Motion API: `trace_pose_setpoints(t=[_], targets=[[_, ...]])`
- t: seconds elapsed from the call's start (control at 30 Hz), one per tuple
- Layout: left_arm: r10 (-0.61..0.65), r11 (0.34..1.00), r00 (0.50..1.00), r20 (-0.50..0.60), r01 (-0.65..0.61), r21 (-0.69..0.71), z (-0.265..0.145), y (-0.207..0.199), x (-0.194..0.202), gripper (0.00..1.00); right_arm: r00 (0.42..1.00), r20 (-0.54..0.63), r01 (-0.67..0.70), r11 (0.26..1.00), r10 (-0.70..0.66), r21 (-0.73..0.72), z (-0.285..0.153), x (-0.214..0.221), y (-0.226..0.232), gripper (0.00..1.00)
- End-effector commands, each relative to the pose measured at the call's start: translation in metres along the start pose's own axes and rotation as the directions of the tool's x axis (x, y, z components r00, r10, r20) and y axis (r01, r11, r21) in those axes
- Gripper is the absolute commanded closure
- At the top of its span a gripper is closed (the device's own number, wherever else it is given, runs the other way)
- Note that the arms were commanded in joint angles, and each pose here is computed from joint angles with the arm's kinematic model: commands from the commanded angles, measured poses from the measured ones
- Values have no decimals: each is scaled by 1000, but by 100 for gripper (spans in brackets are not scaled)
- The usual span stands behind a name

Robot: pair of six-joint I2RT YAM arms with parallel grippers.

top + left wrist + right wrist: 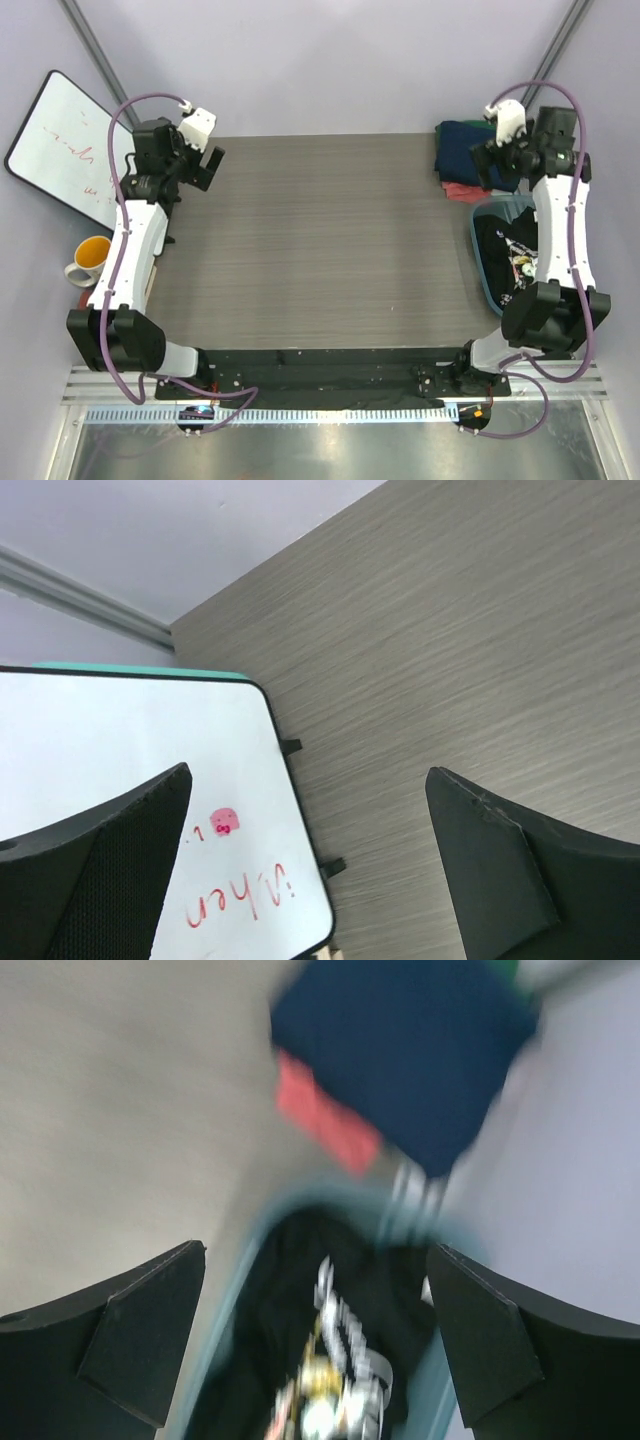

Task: Fold and stack the t-shirts
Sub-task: Grab crumpled tshirt from bin with the right arm

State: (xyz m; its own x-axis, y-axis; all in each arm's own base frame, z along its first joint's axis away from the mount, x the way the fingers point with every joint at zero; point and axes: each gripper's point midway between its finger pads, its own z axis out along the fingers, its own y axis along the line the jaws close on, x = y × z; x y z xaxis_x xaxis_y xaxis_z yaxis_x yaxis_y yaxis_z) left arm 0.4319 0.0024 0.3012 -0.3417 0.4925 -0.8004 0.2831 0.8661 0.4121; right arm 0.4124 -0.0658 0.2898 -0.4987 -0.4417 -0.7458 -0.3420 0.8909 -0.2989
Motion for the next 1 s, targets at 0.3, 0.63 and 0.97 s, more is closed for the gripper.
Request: trace_pose_setpoints(t=[0.3, 0.63, 0.97], targets=[[127, 967, 984, 128, -152, 206, -17, -40, -19, 0, 859, -455, -216, 972, 234, 92, -70, 203, 5, 14], [174, 952, 968, 178, -212, 222, -6, -48, -53, 0, 780, -469, -438, 897, 415, 65, -65, 257, 12, 21], [237, 937, 953, 187, -275, 216, -4, -62, -66, 0, 737, -488, -514, 857, 468, 45, -36, 286, 28, 32]])
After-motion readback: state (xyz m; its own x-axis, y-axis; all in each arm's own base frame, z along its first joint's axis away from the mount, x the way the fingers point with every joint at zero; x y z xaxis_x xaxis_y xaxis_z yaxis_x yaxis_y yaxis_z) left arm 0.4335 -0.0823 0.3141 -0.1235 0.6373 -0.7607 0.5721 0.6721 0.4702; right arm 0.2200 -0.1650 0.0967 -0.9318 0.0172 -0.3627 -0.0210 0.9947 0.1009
